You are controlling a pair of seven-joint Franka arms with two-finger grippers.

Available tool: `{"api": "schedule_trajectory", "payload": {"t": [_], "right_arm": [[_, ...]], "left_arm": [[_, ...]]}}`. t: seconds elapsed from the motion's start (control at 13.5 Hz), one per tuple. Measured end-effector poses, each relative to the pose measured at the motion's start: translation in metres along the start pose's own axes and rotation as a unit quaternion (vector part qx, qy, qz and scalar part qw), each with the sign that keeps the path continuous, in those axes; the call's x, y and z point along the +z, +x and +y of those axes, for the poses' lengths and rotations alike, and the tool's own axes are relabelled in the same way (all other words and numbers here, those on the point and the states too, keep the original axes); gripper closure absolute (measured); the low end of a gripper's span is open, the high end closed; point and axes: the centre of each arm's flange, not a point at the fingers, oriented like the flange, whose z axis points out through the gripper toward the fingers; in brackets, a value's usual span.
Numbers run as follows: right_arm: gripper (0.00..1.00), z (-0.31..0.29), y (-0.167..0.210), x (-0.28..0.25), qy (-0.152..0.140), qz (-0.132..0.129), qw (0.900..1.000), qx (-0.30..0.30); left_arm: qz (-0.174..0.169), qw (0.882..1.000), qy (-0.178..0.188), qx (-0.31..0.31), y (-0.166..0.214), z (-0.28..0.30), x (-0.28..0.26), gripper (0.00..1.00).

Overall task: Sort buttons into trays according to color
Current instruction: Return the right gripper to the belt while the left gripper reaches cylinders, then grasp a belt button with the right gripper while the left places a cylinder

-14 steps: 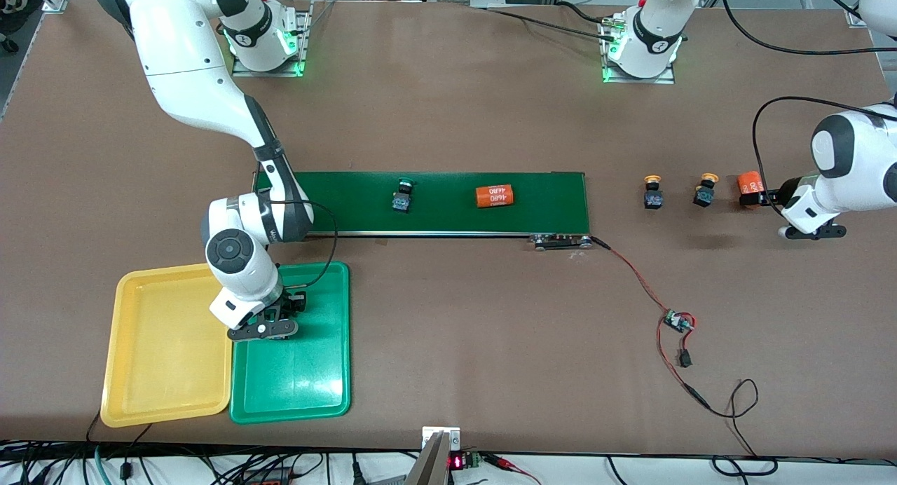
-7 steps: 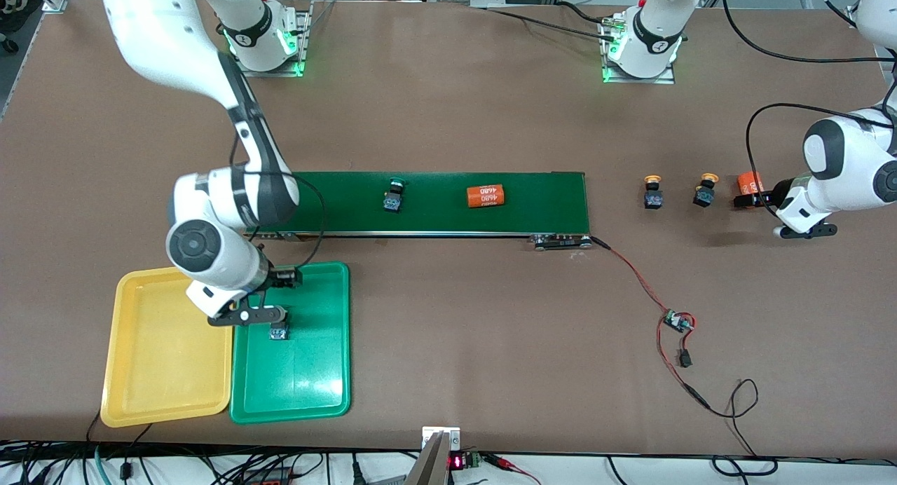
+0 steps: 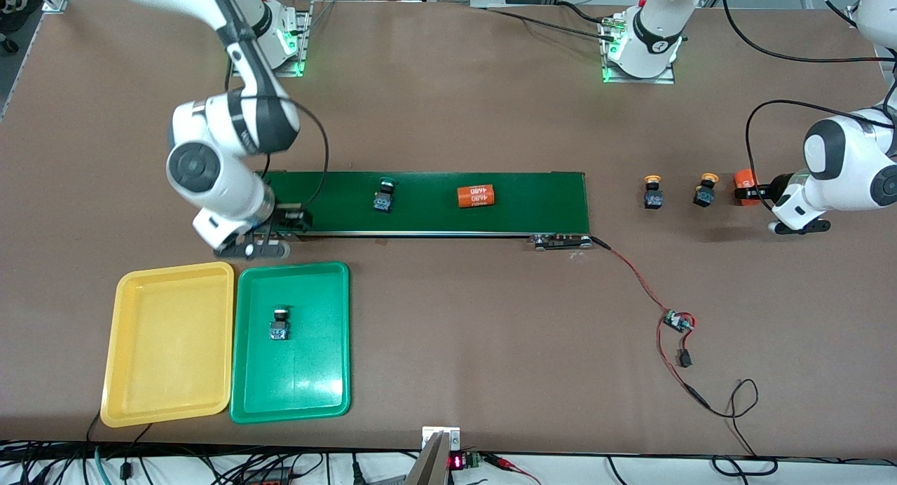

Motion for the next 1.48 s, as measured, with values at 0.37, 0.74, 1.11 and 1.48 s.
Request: {"api": "schedule_trajectory", "payload": {"t": [0.37, 0.74, 1.11, 1.48], "right_arm": [[0.16, -0.066, -0.06, 0.026, 0.012, 0.026, 0.996, 0.082], [0.16, -0.088, -0.07, 0.045, 0.008, 0.026, 0.997, 0.077], [0.14, -0.094, -0.073, 0.045, 0.008, 0.028, 0.997, 0.068], [0.15, -0.112, -0.086, 0.058, 0.0, 0.022, 0.999, 0.046]], "left_arm": [[0.089, 0.986, 0.054, 0.134, 0.036, 0.068, -0.108, 0.5], [0.142, 0.945, 0.098, 0.277, 0.035, 0.235, -0.182, 0.5], [0.117, 0.88, 0.114, 0.446, -0.015, 0.406, -0.159, 0.5], [0.087, 0.811, 0.142, 0.56, -0.067, 0.509, -0.116, 0.5]]}}
